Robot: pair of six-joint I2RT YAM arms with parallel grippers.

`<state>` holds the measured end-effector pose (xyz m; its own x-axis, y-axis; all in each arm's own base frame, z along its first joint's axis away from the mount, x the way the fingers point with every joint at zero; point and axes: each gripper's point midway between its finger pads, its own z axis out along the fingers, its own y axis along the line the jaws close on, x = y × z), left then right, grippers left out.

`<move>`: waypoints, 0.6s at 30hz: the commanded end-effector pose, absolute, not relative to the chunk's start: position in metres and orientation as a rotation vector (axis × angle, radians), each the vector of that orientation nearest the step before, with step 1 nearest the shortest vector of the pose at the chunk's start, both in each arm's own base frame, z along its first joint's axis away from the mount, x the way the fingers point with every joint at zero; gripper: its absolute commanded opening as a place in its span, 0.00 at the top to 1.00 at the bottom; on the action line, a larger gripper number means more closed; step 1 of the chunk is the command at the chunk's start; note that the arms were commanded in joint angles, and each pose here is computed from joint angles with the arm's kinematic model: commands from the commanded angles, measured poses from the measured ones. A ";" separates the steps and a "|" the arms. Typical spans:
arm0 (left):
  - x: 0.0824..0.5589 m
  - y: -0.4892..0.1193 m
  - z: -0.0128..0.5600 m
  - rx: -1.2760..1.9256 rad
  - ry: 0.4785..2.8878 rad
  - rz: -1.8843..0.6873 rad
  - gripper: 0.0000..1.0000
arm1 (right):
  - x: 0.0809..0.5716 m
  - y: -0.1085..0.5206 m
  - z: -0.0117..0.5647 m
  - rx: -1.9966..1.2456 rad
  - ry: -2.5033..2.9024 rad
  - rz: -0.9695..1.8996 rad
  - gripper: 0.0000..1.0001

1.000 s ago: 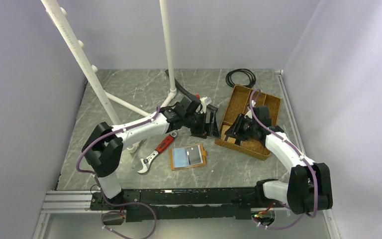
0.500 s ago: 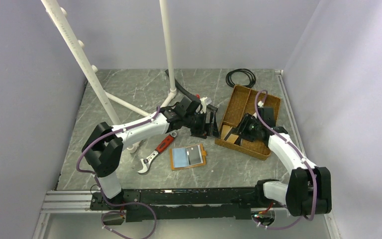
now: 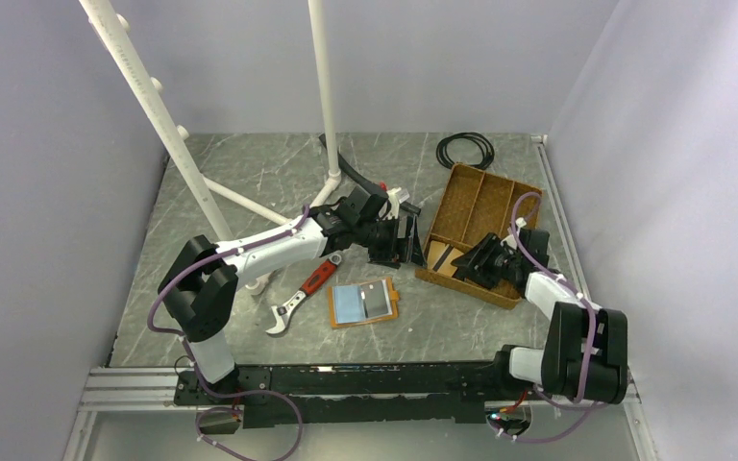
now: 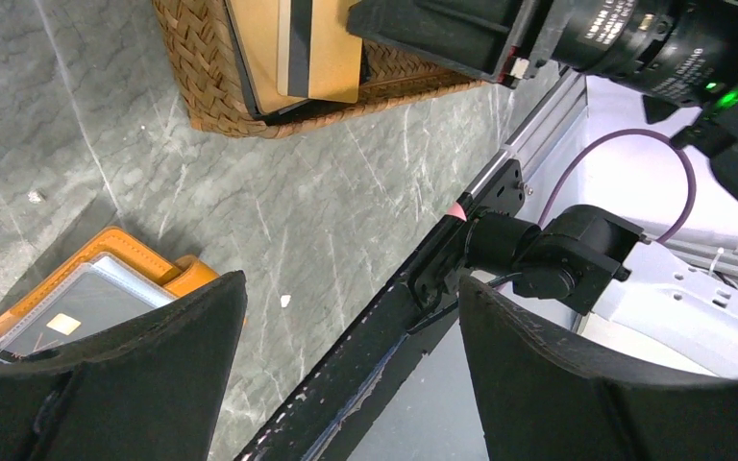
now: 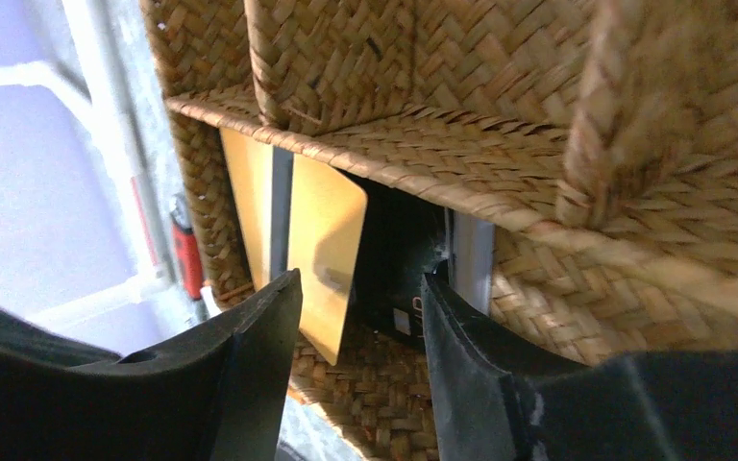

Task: Put the credit cards into the card holder
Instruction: Pick up the credit card from the storage box.

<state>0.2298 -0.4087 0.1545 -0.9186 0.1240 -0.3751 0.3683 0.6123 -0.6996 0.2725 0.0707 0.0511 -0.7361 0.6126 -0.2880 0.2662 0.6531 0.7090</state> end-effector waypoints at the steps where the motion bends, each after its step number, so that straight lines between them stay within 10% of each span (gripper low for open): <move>1: 0.224 -0.412 0.185 0.422 2.474 -1.281 0.14 | 0.290 0.081 0.066 0.611 2.228 1.050 0.50; 13: 0.219 -0.405 0.195 0.411 2.457 -1.281 0.14 | 0.301 0.076 0.064 0.682 2.137 1.058 1.00; 18: 0.215 -0.391 0.196 0.416 2.469 -1.219 0.14 | 0.298 0.071 0.078 0.649 2.146 0.997 1.00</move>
<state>0.2222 -0.4016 0.1748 -0.9098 0.1134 -0.3993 0.3848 0.5912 -0.7088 0.2902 0.0820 0.0609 -0.6867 0.6737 -0.2729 0.1911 0.5296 0.8264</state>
